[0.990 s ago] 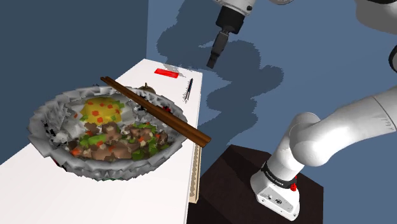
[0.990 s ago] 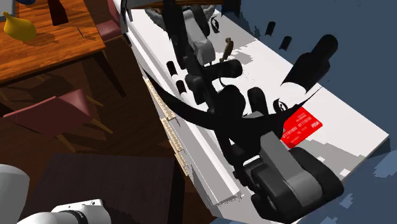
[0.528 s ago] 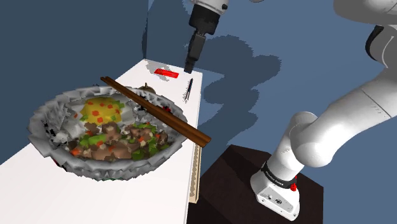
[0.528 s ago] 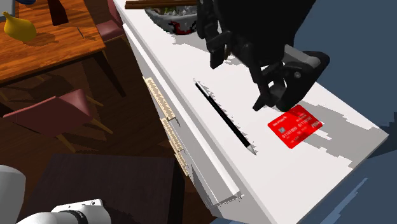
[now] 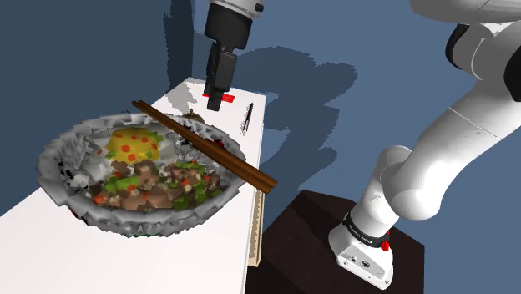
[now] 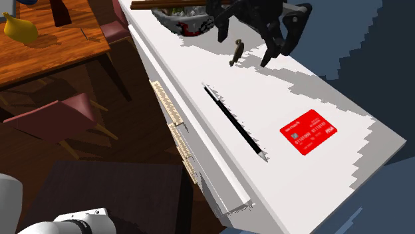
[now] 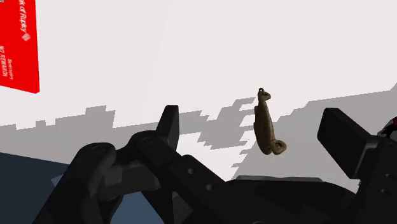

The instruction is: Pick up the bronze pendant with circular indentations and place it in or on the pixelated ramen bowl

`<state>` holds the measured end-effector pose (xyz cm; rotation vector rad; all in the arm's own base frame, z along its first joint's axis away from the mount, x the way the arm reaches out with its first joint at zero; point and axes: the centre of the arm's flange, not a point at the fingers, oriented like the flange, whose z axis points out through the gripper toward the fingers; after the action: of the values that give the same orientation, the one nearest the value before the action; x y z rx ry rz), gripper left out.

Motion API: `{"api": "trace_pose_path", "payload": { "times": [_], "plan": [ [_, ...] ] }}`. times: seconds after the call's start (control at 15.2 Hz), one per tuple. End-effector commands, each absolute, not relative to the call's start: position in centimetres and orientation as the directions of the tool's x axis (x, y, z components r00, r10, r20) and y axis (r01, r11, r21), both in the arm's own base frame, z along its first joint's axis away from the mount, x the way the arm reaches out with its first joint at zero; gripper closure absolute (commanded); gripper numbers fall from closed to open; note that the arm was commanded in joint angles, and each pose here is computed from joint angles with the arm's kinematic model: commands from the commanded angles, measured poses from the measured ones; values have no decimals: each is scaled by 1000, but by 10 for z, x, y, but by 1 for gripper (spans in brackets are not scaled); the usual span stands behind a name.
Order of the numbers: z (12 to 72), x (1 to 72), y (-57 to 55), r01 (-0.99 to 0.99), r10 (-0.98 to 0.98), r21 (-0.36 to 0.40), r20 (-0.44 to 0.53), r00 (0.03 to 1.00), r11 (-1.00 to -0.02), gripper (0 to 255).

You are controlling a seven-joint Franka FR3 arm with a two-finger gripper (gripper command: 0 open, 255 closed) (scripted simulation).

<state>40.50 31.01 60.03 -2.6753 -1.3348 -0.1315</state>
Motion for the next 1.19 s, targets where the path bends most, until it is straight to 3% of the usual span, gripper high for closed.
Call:
{"api": "trace_pose_path", "payload": {
  "times": [0.0,0.53,1.06,1.12],
  "plan": [
    [599,406,338,835,823,-96,145,550,-541,0],
    [559,406,347,839,827,-96,145,544,-535,0],
    [560,406,347,839,827,-96,145,544,-535,0],
    [560,406,347,839,827,-96,145,544,-535,255]
  ]
}}
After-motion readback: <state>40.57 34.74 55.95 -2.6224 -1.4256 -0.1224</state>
